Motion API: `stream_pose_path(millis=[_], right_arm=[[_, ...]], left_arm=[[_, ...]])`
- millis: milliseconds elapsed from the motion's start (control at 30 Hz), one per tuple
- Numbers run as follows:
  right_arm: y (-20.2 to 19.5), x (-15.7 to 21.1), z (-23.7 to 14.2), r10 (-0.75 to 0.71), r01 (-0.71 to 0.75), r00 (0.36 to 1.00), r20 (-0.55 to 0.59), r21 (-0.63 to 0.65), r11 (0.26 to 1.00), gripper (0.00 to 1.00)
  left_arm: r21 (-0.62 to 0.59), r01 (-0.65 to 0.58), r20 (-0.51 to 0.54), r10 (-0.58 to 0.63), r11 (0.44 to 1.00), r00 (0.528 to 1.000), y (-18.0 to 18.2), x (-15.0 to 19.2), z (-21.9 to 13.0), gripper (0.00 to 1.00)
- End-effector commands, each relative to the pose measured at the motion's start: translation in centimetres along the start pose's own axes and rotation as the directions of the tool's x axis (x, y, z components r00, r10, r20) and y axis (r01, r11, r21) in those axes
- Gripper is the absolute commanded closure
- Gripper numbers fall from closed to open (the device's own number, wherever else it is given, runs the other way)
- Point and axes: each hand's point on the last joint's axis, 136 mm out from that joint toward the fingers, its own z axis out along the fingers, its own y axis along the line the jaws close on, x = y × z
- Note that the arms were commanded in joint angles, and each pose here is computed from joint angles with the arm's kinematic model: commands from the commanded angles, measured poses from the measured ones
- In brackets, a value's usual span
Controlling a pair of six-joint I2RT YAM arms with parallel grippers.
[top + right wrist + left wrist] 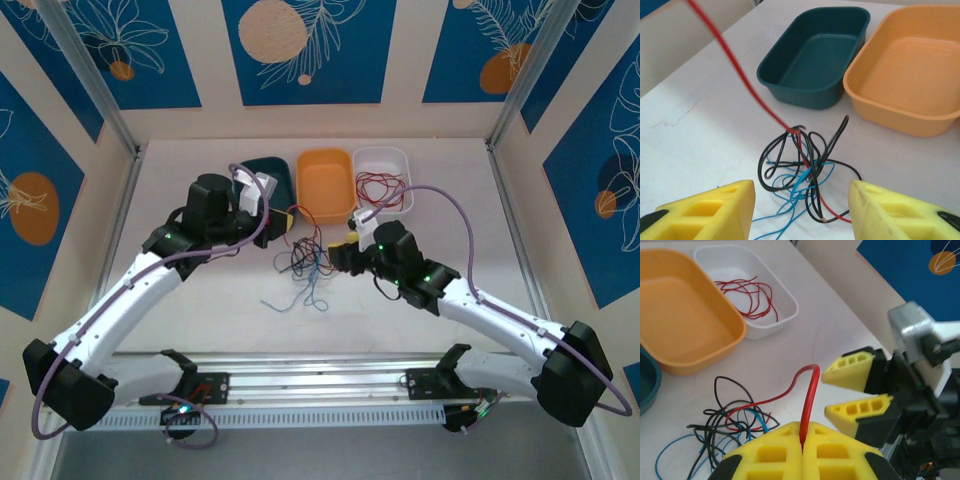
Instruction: Untangle the cables
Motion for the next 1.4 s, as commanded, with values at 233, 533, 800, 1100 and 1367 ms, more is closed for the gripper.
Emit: stream_pose_path(millis=[233, 533, 800, 1100, 1367], right_arm=[[1.2, -1.5, 3.4, -0.057, 0.058, 0.998, 0.034, -0.013, 0.998, 0.45], [0.2, -2.2, 7.0, -0.039, 0.037, 0.998, 0.057, 0.028, 0.999, 0.45], [0.6, -3.6, 7.3, -0.012, 0.011, 0.994, 0.113, 0.006, 1.0, 0.68], [2.0, -5.0, 3.3, 0.01, -0.001, 0.99, 0.142, -0.064, 0.998, 0.88], [3.2, -6.6, 0.0, 0.025, -0.008, 0.989, 0.143, -0.12, 0.993, 0.88]], left_arm=[[0.049, -0.038, 0.027, 0.037, 0.998, 0.999, -1.6, -1.3, -0.8, 1.0], [0.044, -0.038, 0.04, 0.036, 0.998, 0.999, -1.9, -0.9, -1.9, 1.0], [0.026, -0.035, 0.039, 0.034, 0.999, 0.999, -1.6, -0.3, -2.3, 1.0], [-0.056, -0.02, 0.037, 0.022, 0.998, 0.999, 0.4, 0.6, -2.2, 1.0], [-0.031, -0.015, 0.039, 0.016, 0.999, 0.999, 0.6, 0.4, -1.2, 1.0]])
